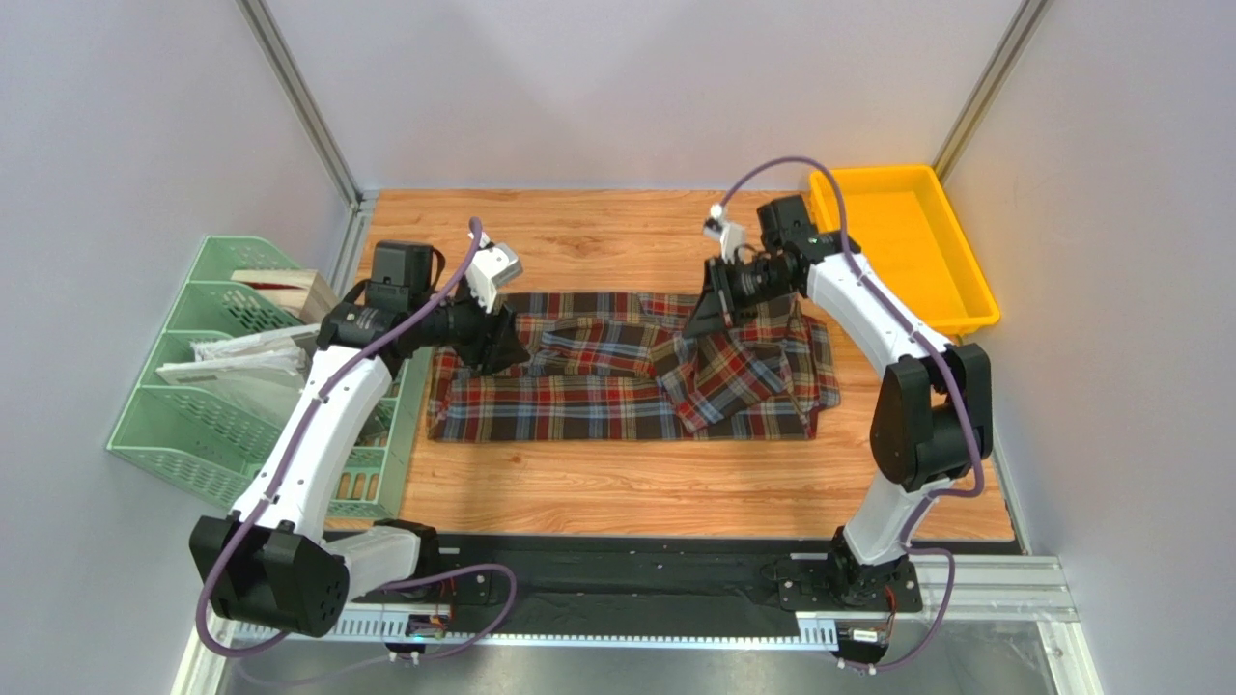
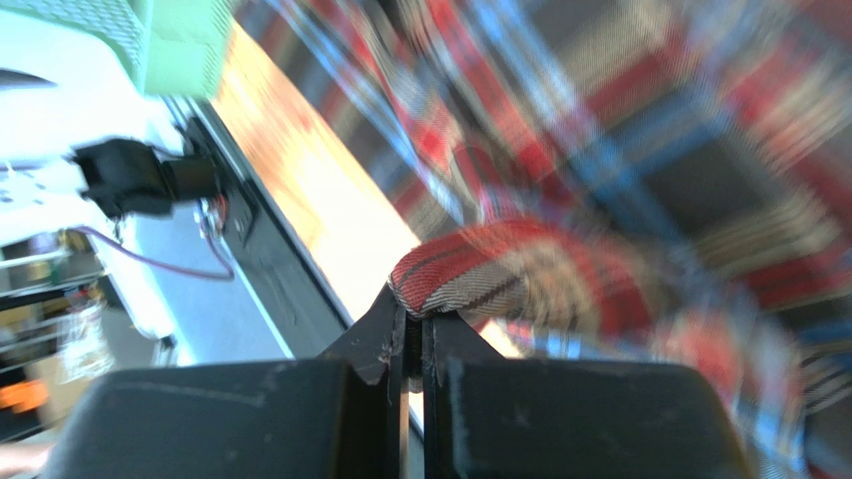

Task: Fold and stack the long sleeve shirts
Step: Fold the shirt

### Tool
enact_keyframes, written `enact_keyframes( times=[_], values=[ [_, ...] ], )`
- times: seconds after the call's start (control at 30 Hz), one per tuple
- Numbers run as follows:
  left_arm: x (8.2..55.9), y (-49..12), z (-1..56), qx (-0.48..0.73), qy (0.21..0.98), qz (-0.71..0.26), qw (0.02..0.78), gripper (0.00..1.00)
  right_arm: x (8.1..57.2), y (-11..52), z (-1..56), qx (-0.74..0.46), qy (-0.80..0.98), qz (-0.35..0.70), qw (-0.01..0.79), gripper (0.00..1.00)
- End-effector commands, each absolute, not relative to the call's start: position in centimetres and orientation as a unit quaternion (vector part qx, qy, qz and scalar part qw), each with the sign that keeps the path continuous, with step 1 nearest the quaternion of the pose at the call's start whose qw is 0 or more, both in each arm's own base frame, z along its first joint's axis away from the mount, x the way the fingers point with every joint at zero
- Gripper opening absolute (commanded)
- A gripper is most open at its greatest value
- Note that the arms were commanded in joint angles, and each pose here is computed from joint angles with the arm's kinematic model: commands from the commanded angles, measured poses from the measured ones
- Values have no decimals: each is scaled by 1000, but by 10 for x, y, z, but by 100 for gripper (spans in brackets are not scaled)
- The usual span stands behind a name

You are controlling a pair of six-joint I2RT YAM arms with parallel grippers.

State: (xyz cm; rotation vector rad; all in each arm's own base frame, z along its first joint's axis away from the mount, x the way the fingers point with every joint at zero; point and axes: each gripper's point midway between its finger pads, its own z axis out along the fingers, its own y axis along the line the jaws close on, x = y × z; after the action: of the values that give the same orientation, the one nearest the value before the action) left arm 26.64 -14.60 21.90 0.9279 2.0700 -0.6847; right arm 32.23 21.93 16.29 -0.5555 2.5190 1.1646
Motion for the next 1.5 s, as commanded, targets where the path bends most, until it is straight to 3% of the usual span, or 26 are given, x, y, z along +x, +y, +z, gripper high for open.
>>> enact_keyframes(
  times=[0.0, 0.17, 0.4, 0.7, 0.73, 0.8, 0.87, 0.93, 1.07, 1.1, 1.13, 1.27, 1.47],
  values=[
    [288, -150, 255, 378, 781, -254, 428, 60, 360, 233, 226, -219, 849, 421, 230, 0],
    [299, -153, 264, 369, 777, -254, 442, 61, 425, 241, 283, -244, 821, 401, 325, 0],
    [304, -154, 261, 366, 771, -251, 457, 62, 470, 243, 306, -242, 802, 382, 390, 0],
    [303, -160, 245, 332, 784, -285, 440, 63, 436, 256, 294, -204, 803, 438, 349, 0],
    [302, -161, 244, 327, 785, -290, 440, 66, 424, 259, 272, -174, 817, 450, 315, 0],
    [298, -165, 241, 308, 784, -307, 443, 75, 416, 263, 284, -163, 803, 464, 336, 0],
    [295, -169, 239, 286, 789, -327, 434, 76, 405, 267, 263, -118, 816, 475, 308, 0],
    [294, -173, 233, 252, 800, -349, 418, 77, 403, 275, 275, -104, 799, 492, 329, 0],
    [292, -185, 232, 149, 811, -416, 383, 79, 400, 284, 267, -6, 782, 553, 287, 0],
    [295, -188, 239, 111, 803, -436, 390, 84, 404, 285, 274, -4, 769, 564, 301, 0],
    [298, -188, 243, 83, 800, -443, 396, 97, 406, 286, 273, 9, 769, 566, 297, 0],
    [323, -182, 253, -52, 776, -456, 433, 99, 414, 286, 263, 73, 758, 582, 286, 1],
    [365, -189, 208, -268, 795, -457, 297, 99, 410, 290, 254, 111, 744, 603, 266, 1]
  ],
)
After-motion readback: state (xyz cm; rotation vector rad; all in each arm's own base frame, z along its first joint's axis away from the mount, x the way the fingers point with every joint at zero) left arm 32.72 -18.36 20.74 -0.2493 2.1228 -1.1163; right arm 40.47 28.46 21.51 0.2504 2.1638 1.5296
